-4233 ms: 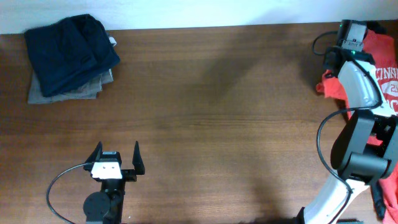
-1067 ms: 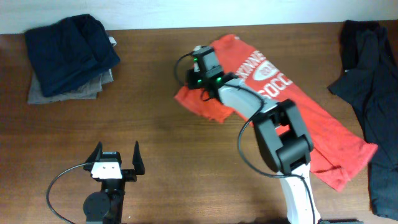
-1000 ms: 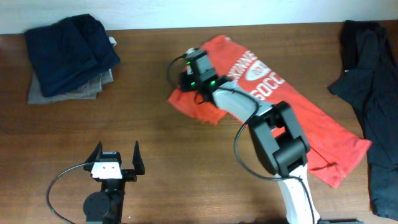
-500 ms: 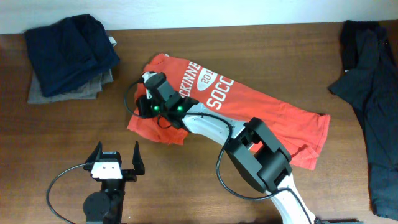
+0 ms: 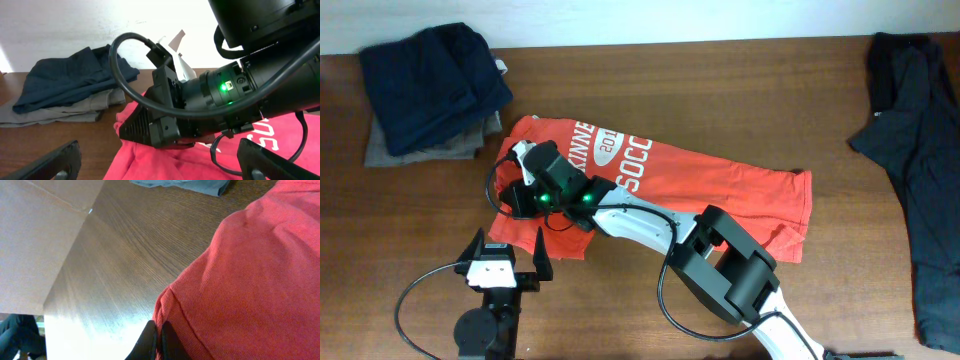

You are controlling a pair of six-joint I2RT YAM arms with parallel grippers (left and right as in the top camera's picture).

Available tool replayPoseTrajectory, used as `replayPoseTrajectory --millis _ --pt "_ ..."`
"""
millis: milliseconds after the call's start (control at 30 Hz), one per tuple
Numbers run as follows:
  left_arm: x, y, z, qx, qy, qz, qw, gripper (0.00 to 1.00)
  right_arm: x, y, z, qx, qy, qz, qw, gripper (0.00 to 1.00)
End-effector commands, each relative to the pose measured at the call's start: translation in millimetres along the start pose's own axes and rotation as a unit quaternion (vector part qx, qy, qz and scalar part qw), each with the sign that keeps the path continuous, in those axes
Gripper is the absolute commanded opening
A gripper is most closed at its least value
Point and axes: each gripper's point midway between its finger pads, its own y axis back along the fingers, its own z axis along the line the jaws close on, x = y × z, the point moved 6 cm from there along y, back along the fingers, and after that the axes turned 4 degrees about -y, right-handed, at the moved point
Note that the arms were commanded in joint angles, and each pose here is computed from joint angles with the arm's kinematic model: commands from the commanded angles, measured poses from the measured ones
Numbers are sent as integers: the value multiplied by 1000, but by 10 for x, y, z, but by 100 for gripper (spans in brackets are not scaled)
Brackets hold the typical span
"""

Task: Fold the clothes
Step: 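Drag the red t-shirt to the table center and release it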

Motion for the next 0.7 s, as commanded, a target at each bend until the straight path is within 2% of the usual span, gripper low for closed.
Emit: replayPoseTrajectory --millis 0,100,133,233,300,367,500,667 --pt "6 3 -3 3 2 -1 1000 99 -6 -35 109 -21 -4 8 1000 4" --pt "6 3 -3 3 1 -1 1000 99 -7 -36 116 -21 -8 8 1000 5" --pt "6 3 -3 3 2 -1 1000 99 -20 -33 108 -20 -8 6 1000 15" --pt "6 3 -3 3 1 -1 1000 99 -45 -27 122 -22 -7 3 1000 24" --pt "6 3 -3 3 1 -1 1000 99 -56 -23 143 -24 -5 2 1000 24" --pt "6 3 -3 3 1 -1 1000 99 -77 -17 181 -28 -3 -1 1000 31" --pt "6 3 -3 3 2 -1 1000 99 -182 30 251 -32 3 -15 999 36" --pt "6 3 -3 3 1 -1 1000 99 -482 211 94 2 -2 -61 998 37"
